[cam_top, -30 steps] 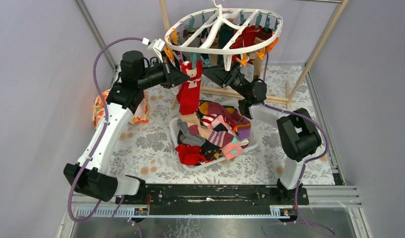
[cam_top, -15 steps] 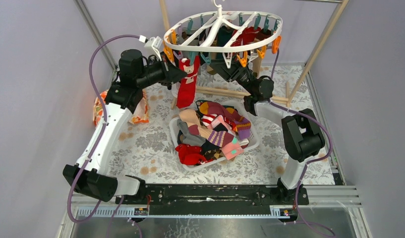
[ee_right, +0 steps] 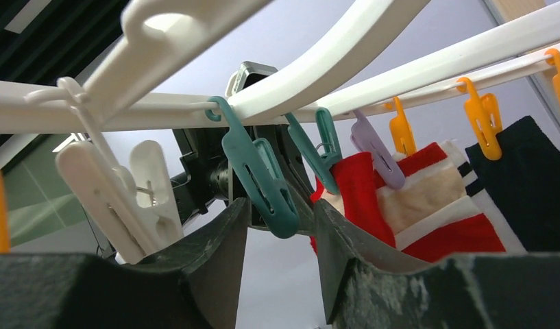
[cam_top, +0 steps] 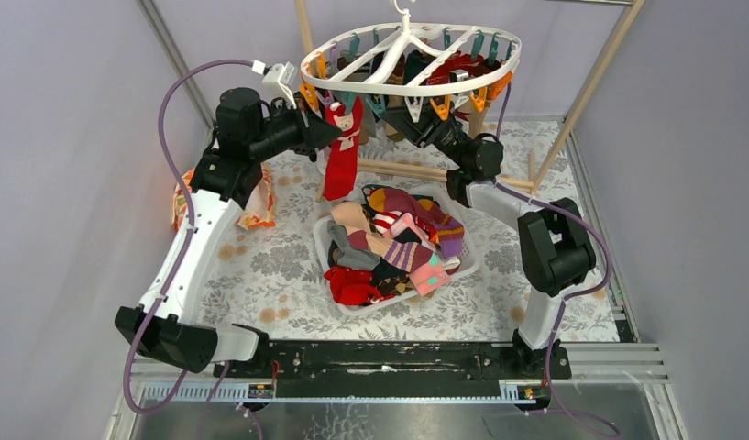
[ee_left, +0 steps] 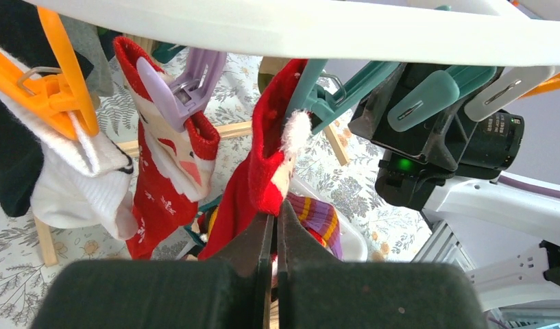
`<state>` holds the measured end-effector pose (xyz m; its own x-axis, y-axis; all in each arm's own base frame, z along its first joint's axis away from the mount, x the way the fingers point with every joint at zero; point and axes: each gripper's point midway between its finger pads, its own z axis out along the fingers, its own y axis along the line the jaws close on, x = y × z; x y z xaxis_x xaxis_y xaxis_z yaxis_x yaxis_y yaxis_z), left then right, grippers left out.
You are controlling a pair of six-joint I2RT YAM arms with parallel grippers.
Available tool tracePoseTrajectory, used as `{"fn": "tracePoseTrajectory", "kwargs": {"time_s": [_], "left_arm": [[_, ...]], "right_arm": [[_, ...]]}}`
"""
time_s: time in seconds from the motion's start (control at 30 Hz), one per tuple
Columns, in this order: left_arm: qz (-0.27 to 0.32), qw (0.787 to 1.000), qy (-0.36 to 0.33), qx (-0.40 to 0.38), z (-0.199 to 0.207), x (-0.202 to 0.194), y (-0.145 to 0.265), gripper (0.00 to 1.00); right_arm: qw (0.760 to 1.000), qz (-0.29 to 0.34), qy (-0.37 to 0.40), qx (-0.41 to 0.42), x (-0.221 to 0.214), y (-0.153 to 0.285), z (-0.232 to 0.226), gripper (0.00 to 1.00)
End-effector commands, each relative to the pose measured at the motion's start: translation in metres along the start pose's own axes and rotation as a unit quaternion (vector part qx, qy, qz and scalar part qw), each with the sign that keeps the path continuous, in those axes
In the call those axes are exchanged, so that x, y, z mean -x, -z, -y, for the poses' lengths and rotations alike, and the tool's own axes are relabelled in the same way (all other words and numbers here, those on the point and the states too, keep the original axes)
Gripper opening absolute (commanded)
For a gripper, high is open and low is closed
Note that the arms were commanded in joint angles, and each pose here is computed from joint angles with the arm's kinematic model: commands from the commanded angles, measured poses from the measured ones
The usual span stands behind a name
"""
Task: Clip the socks to the hanger
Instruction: Open the clamp at the hanger.
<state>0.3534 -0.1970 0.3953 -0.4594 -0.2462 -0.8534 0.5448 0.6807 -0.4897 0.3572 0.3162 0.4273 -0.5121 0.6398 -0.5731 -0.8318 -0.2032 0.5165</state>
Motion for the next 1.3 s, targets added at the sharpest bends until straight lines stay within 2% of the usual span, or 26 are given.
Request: {"fn": "tracePoseTrajectory", "kwargs": {"time_s": [0.0, 0.1, 0.2, 0.3, 0.33, 0.37, 0.43, 0.47, 0.5, 0.87, 1.27], "left_arm": [[0.023, 0.999, -0.023, 0.009, 0.003, 0.017, 0.005, 0.0], [0.025, 0.999, -0.025, 0.011, 0.003, 0.018, 0.006, 0.0], [0.025, 0.999, -0.025, 0.011, 0.003, 0.018, 0.007, 0.0], [0.025, 0.999, -0.027, 0.017, 0.001, 0.017, 0.007, 0.01], [0.025, 0.999, -0.028, 0.021, 0.0, 0.018, 0.007, 0.04], [0.028, 0.999, -0.028, 0.03, -0.003, 0.019, 0.008, 0.14], [0.021, 0.998, -0.023, 0.048, -0.009, 0.018, 0.007, 0.59], [0.015, 0.998, -0.024, 0.052, -0.01, 0.018, 0.008, 0.69], [0.011, 0.998, -0.023, 0.057, -0.011, 0.018, 0.009, 0.71], [0.034, 0.999, -0.02, 0.029, 0.017, 0.037, 0.028, 0.7], [0.049, 0.999, -0.01, 0.009, 0.038, 0.062, 0.005, 0.69]], "right_arm": [[0.997, 0.008, 0.041, 0.066, 0.005, -0.005, -0.036, 0.47], [0.997, 0.01, 0.044, 0.07, 0.006, -0.007, -0.037, 0.46], [0.996, 0.012, 0.05, 0.074, 0.005, -0.011, -0.038, 0.4], [0.996, 0.019, 0.058, 0.072, 0.003, -0.012, -0.037, 0.26], [0.995, 0.024, 0.061, 0.069, 0.003, -0.012, -0.036, 0.2], [0.995, 0.03, 0.065, 0.064, 0.002, -0.011, -0.034, 0.12], [0.994, 0.049, 0.076, 0.053, 0.004, -0.01, -0.032, 0.0], [0.994, 0.055, 0.082, 0.048, 0.003, -0.01, -0.03, 0.0], [0.993, 0.063, 0.087, 0.044, 0.004, -0.009, -0.029, 0.0], [0.99, 0.09, 0.11, 0.028, 0.001, -0.019, -0.018, 0.0], [0.988, 0.091, 0.126, 0.005, -0.004, -0.03, -0.01, 0.0]]}}
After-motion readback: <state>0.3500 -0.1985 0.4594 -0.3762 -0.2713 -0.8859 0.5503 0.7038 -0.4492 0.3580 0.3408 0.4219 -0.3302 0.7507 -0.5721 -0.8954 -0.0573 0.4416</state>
